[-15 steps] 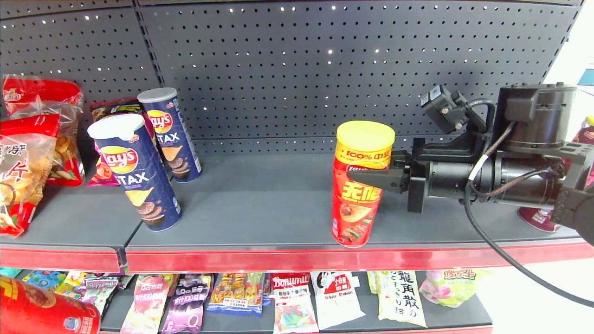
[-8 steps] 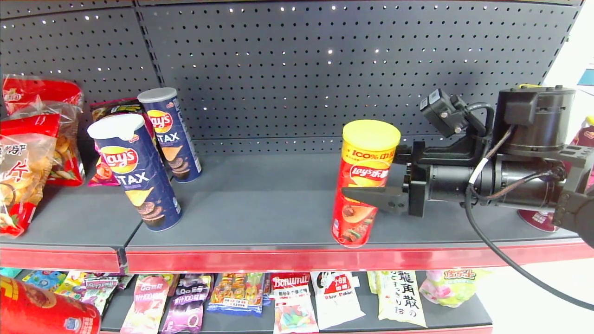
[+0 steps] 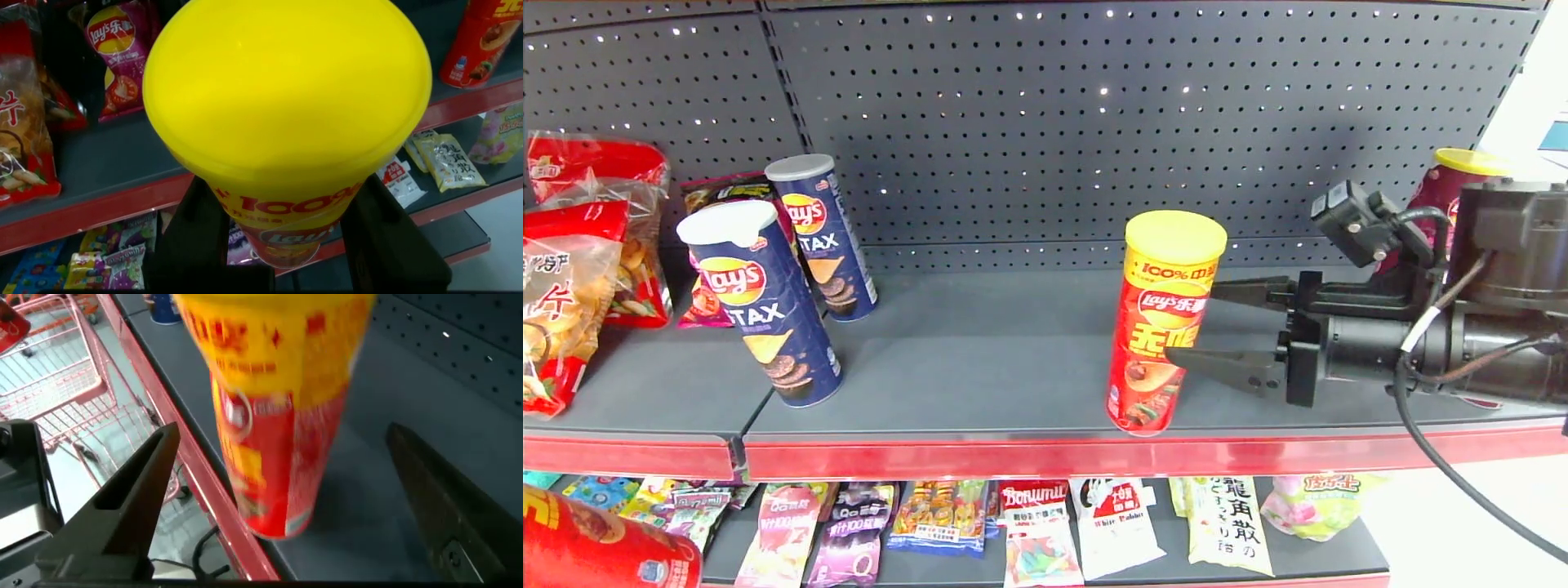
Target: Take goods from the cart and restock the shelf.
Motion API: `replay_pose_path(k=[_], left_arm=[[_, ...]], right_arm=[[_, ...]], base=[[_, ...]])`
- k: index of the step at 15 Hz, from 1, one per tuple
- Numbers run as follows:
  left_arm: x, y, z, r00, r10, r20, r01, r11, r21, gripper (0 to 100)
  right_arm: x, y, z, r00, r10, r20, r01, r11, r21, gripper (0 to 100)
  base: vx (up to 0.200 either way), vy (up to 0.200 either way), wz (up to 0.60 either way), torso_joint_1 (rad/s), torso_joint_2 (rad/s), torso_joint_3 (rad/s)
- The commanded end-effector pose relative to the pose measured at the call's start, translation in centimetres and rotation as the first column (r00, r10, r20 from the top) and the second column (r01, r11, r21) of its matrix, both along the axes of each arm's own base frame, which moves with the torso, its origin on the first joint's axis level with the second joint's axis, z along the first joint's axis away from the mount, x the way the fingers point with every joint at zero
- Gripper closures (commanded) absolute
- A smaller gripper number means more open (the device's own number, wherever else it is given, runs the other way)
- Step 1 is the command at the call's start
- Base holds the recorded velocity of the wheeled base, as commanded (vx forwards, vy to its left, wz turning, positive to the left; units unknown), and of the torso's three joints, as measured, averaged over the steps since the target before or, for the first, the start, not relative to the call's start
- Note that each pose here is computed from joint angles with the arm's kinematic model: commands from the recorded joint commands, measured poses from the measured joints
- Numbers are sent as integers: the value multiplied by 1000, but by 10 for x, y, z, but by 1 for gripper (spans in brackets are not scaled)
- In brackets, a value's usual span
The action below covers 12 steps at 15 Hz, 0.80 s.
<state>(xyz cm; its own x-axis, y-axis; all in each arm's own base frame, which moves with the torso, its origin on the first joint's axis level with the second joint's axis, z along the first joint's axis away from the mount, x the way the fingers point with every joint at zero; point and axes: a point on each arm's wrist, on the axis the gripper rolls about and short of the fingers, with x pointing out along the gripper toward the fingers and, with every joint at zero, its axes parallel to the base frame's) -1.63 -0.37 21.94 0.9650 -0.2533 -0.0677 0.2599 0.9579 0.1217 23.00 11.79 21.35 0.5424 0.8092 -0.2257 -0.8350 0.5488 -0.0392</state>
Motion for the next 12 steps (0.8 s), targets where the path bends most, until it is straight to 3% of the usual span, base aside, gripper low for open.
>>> replay_pose_path(k=[1,3,5,7,9,10,11,12], left_arm=[[1,0,0,1000,-11,-6,11,1000,0,100],[2,-1,0,999,-31,-11,30,1000,-3,100],[4,-1,0,998,-55,-19,55,998,-5,100],[9,-2,1,997,-64,-43,64,998,-6,100],[15,-3,8,996,-78,-54,78,997,-8,100],[18,-3,11,994,-93,-57,93,996,-10,100],[20,-3,13,992,-107,-64,106,994,-12,100],[21,-4,14,989,-130,-66,129,992,-15,100]], right_arm=[[-39,-31,4,998,-60,37,59,998,16,0],[-86,-58,-6,989,-135,64,134,991,23,0],[-136,-84,-24,943,-316,107,315,949,23,0],[-196,-107,-49,830,-547,107,546,837,43,0],[-248,-117,-77,741,-664,99,660,748,72,0],[-267,-119,-96,702,-705,102,702,709,67,0],[-268,-120,-96,659,-747,85,746,664,45,0],[-268,-122,-90,581,-807,105,803,590,85,0]], base=[[0,0,0,0,0,0],[0,0,0,0,0,0],[0,0,0,0,0,0],[0,0,0,0,0,0],[0,0,0,0,0,0],[0,0,0,0,0,0],[0,0,0,0,0,0],[0,0,0,0,0,0]])
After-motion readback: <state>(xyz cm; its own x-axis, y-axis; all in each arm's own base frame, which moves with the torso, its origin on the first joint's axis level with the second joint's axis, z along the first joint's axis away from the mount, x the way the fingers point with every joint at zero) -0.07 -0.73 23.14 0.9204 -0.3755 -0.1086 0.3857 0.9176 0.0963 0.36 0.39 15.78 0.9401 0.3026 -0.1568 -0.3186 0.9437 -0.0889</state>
